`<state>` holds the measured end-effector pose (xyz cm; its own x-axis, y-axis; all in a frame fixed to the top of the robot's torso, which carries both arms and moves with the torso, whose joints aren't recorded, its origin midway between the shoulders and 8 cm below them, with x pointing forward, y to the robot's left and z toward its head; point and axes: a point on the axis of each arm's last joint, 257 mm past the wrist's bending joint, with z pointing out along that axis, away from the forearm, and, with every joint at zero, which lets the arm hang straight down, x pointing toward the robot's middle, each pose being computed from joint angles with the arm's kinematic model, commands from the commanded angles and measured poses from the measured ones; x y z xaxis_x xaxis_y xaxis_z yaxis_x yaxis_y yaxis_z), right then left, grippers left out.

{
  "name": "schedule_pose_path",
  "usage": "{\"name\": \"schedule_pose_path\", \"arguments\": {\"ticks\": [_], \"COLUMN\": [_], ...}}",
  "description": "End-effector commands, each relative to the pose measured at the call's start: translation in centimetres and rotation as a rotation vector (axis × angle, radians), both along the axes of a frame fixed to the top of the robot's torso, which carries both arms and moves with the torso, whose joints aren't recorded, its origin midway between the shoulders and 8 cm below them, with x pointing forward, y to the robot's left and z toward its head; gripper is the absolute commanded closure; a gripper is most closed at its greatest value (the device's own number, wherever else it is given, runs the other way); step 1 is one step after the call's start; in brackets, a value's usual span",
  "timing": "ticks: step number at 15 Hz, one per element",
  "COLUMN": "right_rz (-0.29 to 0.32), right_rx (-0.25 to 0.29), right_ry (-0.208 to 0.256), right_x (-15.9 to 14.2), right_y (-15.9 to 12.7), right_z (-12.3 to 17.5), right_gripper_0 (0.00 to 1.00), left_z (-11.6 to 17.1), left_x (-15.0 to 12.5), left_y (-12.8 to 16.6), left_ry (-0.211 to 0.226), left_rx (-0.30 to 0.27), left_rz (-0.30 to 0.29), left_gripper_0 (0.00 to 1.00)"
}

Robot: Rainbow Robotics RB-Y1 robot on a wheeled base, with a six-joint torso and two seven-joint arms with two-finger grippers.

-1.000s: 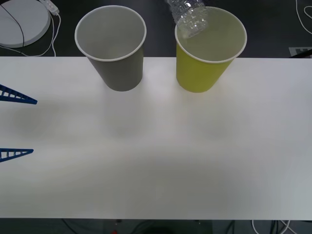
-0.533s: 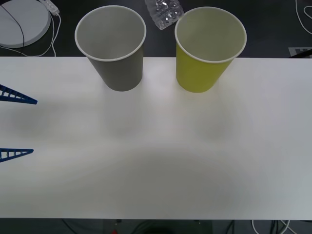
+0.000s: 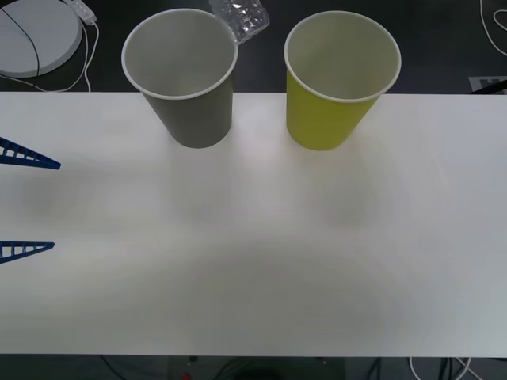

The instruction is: Put the can into the green bin and the plastic bottle into the gray bin

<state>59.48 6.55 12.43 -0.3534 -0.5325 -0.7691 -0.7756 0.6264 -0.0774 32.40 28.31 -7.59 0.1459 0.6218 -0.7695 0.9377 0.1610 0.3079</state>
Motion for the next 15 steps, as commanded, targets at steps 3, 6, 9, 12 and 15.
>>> {"name": "schedule_pose_path", "arguments": {"ticks": [3, 6, 9, 12, 15], "right_rz": [-0.012, -0.024, -0.032, -0.028, -0.029], "right_rx": [-0.015, -0.016, -0.014, -0.019, -0.017], "right_ry": [-0.018, -0.038, -0.05, -0.059, -0.058], "right_x": [0.5, 1.0, 1.4, 1.4, 1.4], "right_y": [1.8, 3.0, 3.9, 4.3, 4.3], "right_z": [-0.7, -1.1, -1.6, -1.8, -1.8], "right_gripper_0": [1.0, 1.0, 1.0, 1.0, 1.0], "left_z": [0.0, 0.0, 0.0, 0.0, 0.0], "left_x": [0.0, 0.0, 0.0, 0.0, 0.0], "left_y": [0.0, 0.0, 0.0, 0.0, 0.0], "left_ry": [0.0, 0.0, 0.0, 0.0, 0.0], "left_rx": [0.0, 0.0, 0.0, 0.0, 0.0], "left_rz": [0.0, 0.0, 0.0, 0.0, 0.0], "left_gripper_0": [0.0, 0.0, 0.0, 0.0, 0.0]}}
